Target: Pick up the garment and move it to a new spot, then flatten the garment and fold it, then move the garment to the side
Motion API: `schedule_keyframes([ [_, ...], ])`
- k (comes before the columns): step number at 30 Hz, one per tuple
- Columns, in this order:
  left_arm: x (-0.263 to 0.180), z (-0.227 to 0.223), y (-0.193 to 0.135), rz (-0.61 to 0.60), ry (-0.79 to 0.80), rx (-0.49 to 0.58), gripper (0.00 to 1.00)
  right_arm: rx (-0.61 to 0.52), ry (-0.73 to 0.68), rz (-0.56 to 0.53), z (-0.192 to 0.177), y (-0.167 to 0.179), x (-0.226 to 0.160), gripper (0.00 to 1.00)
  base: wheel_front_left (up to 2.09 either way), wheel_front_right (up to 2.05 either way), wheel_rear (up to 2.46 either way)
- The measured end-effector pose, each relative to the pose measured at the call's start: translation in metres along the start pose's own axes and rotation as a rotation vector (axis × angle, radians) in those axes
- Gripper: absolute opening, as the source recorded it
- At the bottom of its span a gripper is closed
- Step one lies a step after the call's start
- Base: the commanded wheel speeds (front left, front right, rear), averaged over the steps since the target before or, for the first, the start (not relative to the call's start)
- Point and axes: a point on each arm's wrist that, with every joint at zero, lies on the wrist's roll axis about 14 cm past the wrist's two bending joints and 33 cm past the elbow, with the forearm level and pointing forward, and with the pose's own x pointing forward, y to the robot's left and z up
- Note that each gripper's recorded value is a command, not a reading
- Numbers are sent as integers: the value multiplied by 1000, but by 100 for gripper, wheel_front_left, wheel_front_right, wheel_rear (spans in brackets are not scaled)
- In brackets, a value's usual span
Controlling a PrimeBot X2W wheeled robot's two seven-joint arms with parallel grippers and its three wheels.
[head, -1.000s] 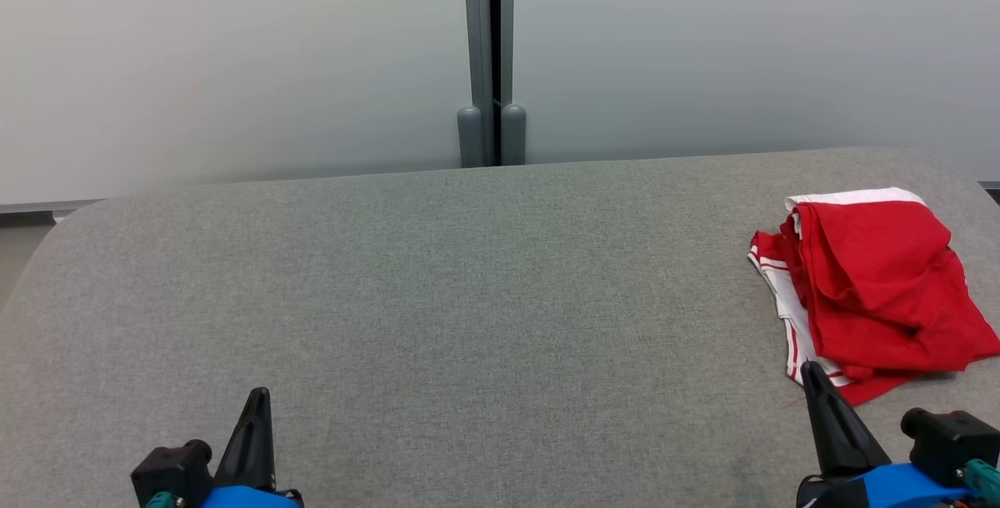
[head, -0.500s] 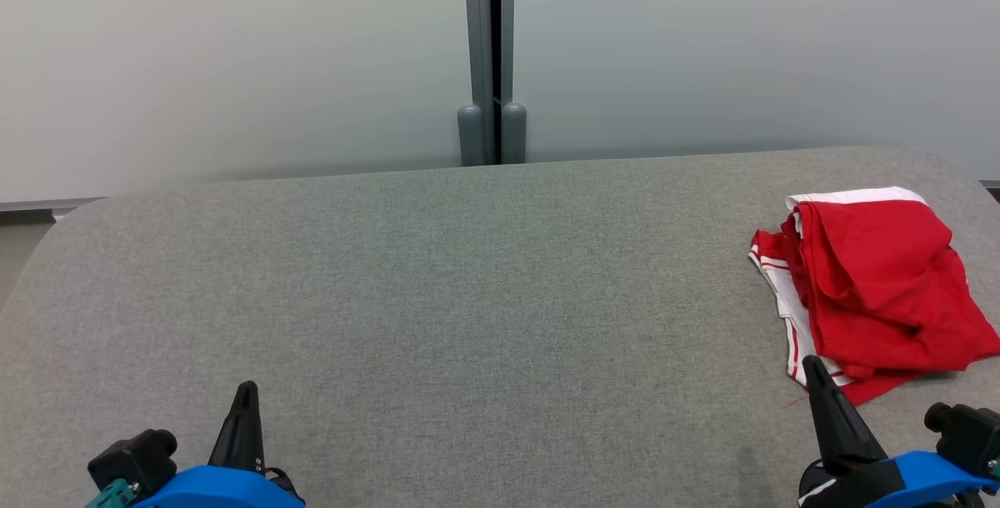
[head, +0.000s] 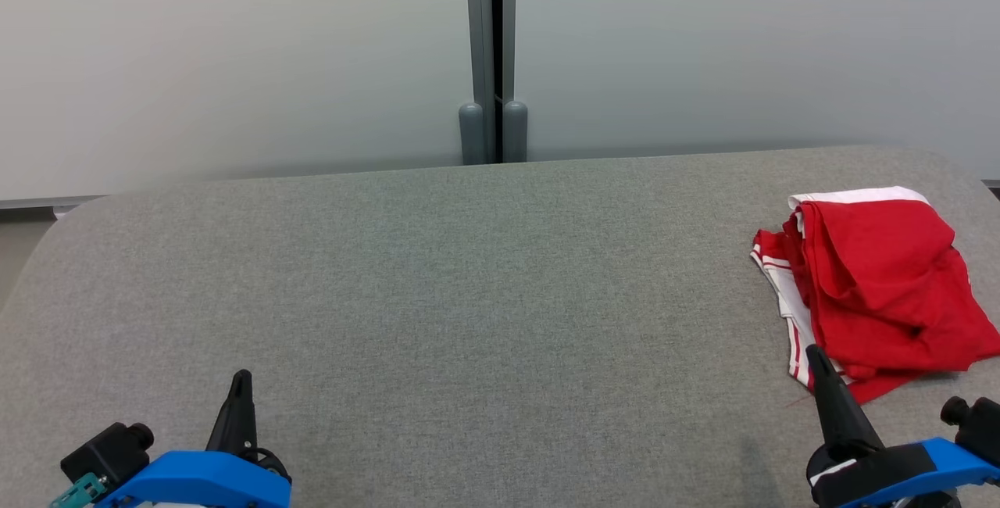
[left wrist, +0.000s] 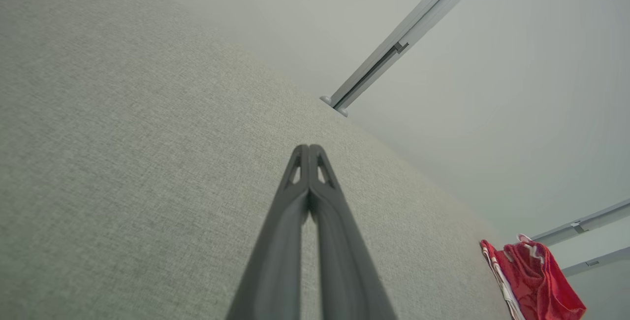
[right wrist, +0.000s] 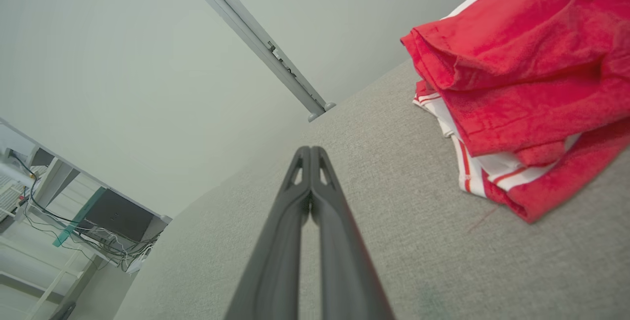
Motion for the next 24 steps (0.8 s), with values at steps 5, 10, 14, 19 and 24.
schedule_keyframes([
  [5,2,3,-1,-5,-5,-73,0,71,-1,-2,0,-1,2,0,0,0,0],
  [10,4,6,-2,-8,-7,-141,0,138,-4,-1,0,-1,4,0,0,0,0],
  [14,6,8,-2,-10,-11,-195,0,188,-8,0,1,-1,6,0,0,0,0],
  [19,8,11,-4,-19,-18,-258,0,249,-13,2,2,-1,8,0,0,0,0],
  [24,9,13,-4,-25,-23,-319,0,307,-13,2,2,-2,10,0,0,0,0],
])
